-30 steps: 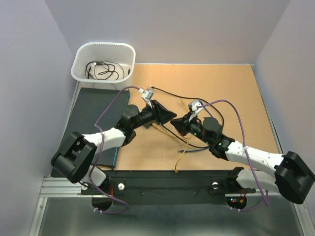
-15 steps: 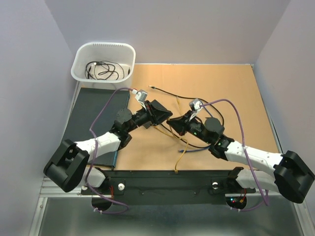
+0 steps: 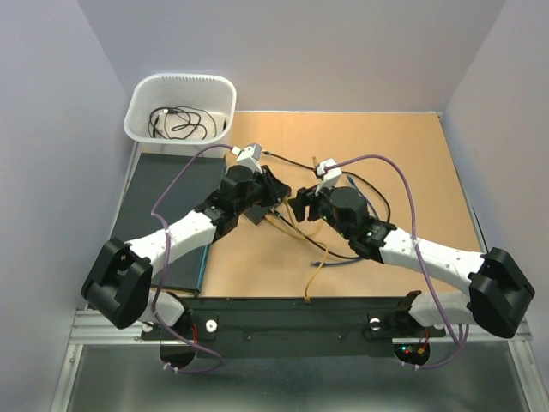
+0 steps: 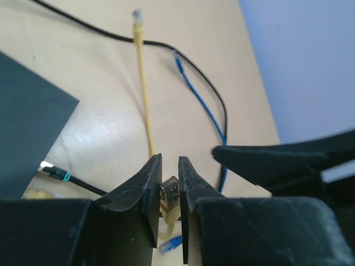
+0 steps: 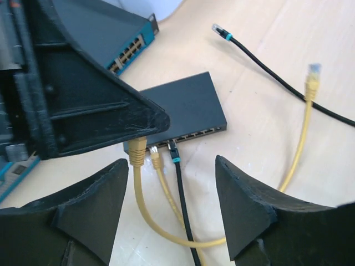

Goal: Insert the plug into the switch port

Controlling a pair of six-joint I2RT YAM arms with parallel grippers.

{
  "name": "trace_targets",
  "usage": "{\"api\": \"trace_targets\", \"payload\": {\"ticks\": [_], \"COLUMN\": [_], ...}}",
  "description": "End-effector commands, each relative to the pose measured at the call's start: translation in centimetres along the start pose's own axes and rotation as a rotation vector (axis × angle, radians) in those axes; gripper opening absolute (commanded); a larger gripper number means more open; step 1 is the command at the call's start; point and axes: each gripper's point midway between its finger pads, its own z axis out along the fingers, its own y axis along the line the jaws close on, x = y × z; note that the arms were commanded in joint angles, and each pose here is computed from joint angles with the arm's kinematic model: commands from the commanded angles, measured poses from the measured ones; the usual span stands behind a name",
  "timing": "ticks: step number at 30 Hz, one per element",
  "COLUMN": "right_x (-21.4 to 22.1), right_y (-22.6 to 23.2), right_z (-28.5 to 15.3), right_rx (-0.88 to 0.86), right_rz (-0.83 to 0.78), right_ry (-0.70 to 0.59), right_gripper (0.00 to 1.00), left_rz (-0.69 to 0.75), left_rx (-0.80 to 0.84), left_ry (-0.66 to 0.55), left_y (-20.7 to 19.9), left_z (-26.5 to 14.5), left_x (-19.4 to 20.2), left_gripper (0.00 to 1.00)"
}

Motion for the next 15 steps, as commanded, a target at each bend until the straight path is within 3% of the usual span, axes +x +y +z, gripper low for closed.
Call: {"api": "trace_targets", "payload": {"ticks": [1,15], "right_x": [-1.6,0.8], "right_y": [0.1,1.7], "right_z": [0.0,2.3], "right_rx": [0.093,0.075], "right_rz": [-0.086,-0.075], "right_ry": [-0.014,0.084], "right_gripper": [0.69,0.63], "left_rz": [-0.026,-0.027], "left_rx": [-0.121,-0.126], "left_ry": [0.008,0.006], "left_y": [1.7,1.4], "left_z": [0.7,1.5], "left_x": [-0.2,-0.8], "left_gripper": [0.00,0.00]}}
